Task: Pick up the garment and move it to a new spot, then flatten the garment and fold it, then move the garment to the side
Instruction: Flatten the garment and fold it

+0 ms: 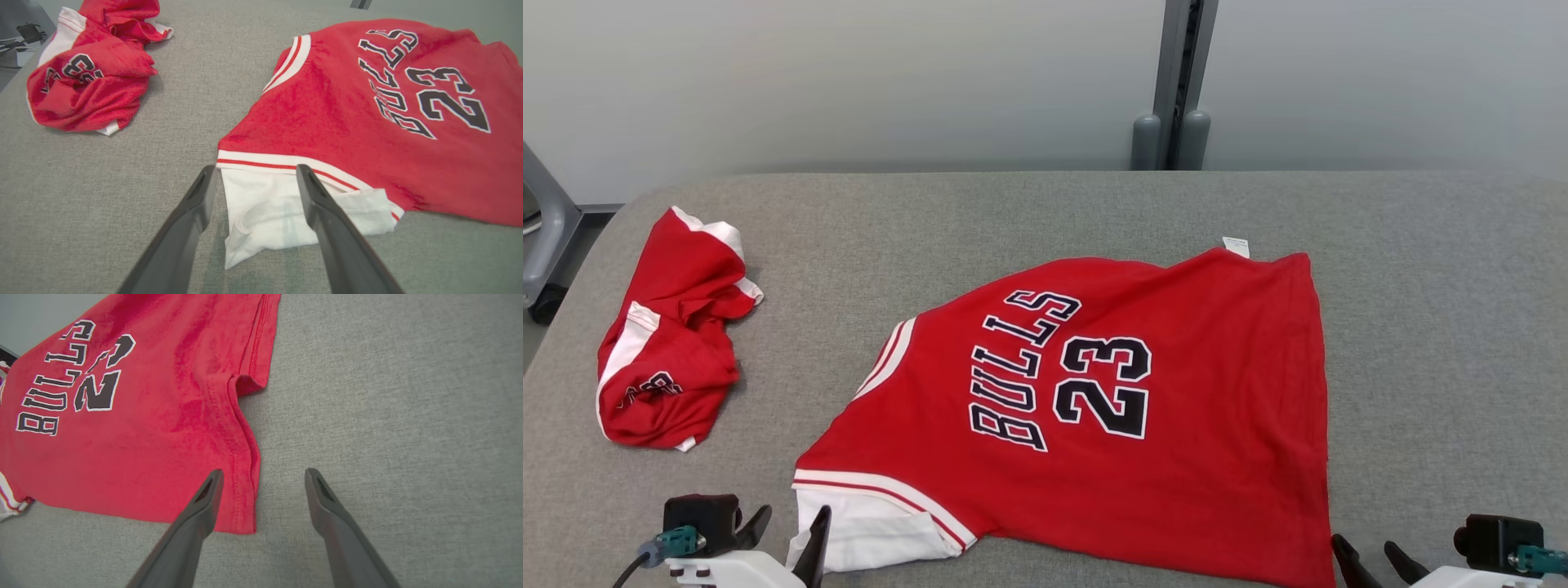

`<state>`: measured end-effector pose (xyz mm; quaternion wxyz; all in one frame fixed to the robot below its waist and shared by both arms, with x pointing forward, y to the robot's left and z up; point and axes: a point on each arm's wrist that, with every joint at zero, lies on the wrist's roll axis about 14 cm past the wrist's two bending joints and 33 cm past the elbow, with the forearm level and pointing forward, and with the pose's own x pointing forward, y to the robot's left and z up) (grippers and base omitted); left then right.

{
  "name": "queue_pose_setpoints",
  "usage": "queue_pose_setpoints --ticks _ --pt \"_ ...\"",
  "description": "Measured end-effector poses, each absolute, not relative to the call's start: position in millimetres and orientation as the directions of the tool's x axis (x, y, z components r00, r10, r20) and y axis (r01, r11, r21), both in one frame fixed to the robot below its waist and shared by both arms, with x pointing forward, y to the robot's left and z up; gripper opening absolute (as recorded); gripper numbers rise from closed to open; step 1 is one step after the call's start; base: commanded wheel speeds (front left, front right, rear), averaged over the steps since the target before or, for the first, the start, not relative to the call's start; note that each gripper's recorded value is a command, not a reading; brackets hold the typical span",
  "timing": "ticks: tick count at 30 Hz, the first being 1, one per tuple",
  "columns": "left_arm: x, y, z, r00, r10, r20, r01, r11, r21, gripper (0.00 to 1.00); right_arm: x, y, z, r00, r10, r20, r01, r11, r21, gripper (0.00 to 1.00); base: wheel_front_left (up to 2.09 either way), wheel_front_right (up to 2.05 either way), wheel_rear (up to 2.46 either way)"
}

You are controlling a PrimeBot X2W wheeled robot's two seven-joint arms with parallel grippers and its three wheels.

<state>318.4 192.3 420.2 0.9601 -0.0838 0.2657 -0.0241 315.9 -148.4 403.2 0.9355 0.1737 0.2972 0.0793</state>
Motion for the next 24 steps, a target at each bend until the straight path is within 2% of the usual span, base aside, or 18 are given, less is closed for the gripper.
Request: queue_pose_setpoints --ticks 8,20,24 --pt "295.7 189.9 380.2 0.740 -0.110 -0.663 0.006 0.987 -0.158 1.00 321.0 -134.4 388.0 0.769 0.286 -0.572 -0.043 0.915 0.401 1.00 0.00 0.00 0.00" --pt "309.9 194.8 367.5 0.724 -0.098 -0.683 0.003 0.990 -0.138 1.00 328.2 -120.1 375.4 0.726 0.324 -0.606 -0.051 0.905 0.423 1.00 0.00 0.00 0.00" --pt "309.0 195.3 363.3 0.716 -0.100 -0.691 0.003 0.990 -0.140 0.60 330.6 -115.5 372.1 0.715 0.338 -0.612 -0.055 0.900 0.433 1.00 0.00 0.00 0.00"
